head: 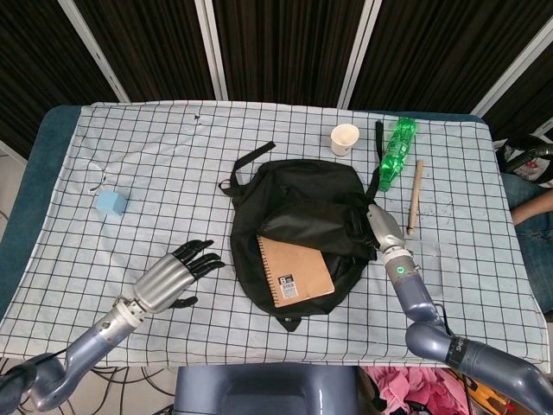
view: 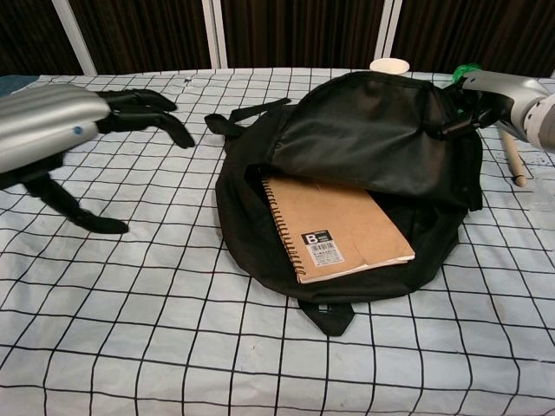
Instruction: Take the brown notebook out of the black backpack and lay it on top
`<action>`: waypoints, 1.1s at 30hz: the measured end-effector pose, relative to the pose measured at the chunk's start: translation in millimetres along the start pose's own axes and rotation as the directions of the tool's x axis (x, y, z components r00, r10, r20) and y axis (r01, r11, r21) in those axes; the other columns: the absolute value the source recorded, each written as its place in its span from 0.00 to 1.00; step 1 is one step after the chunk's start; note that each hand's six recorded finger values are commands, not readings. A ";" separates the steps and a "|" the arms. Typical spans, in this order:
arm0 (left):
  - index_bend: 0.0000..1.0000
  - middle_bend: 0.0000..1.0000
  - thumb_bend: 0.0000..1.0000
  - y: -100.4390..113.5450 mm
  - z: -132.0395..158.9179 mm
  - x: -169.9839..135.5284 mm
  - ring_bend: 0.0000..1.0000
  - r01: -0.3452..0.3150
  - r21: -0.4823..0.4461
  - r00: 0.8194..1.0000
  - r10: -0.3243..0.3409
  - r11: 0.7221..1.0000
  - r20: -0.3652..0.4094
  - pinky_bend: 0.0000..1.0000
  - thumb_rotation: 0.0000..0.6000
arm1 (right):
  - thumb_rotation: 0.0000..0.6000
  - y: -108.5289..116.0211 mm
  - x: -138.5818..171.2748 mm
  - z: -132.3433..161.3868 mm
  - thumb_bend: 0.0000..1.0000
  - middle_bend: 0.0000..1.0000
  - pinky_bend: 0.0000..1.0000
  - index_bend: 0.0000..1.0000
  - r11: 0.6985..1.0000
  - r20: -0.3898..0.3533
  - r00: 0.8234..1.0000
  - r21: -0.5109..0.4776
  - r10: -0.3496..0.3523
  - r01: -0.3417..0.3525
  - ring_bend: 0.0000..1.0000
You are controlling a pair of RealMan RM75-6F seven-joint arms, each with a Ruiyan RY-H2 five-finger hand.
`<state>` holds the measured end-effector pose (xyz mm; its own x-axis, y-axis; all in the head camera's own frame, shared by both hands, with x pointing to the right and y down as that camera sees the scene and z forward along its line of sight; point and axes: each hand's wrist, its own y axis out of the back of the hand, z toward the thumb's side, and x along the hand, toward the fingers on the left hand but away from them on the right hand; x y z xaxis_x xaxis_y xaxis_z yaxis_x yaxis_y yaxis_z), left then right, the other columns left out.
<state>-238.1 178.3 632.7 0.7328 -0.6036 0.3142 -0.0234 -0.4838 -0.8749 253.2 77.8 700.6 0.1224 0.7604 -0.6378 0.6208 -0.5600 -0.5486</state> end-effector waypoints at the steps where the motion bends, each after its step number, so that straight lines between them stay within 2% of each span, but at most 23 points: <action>1: 0.22 0.24 0.04 -3.2 4.2 10.3 0.07 0.015 0.000 1.000 -0.015 1.000 0.016 0.17 1.00 | 1.00 0.3 -0.5 -0.6 0.52 0.09 0.12 0.63 1.000 0.002 1.000 0.004 -0.003 0.003 0.07; 8: 0.19 0.18 0.00 -18.7 17.0 49.1 0.04 0.105 -0.002 0.993 -0.105 0.994 0.047 0.05 1.00 | 1.00 -1.8 -1.3 -5.1 0.52 0.09 0.12 0.63 0.999 0.015 1.000 0.040 -0.013 0.013 0.07; 13: 0.19 0.18 0.00 -33.1 30.5 74.2 0.04 0.169 -0.007 0.983 -0.168 0.986 0.073 0.03 1.00 | 1.00 -4.6 0.4 -5.2 0.53 0.09 0.12 0.63 0.996 0.011 1.000 0.082 -0.029 0.028 0.07; 22: 0.22 0.22 0.00 -46.4 52.9 102.7 0.04 0.173 0.012 0.978 -0.173 0.985 0.116 0.03 1.00 | 1.00 -15.1 0.8 -4.4 0.53 0.09 0.12 0.63 0.995 0.013 1.000 0.099 -0.028 0.026 0.07; 33: 0.25 0.27 0.00 -66.0 58.6 124.8 0.04 0.180 0.065 0.975 -0.187 0.981 0.122 0.00 1.00 | 1.00 -14.5 3.6 -12.5 0.54 0.09 0.12 0.63 0.996 0.032 0.999 0.087 -0.035 0.032 0.07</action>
<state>-105.2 172.1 708.0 0.8017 -0.4204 0.4250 0.1534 -0.5425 -0.8259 254.3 92.8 713.0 0.0761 0.7684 -0.6354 0.5549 -0.5621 -0.6133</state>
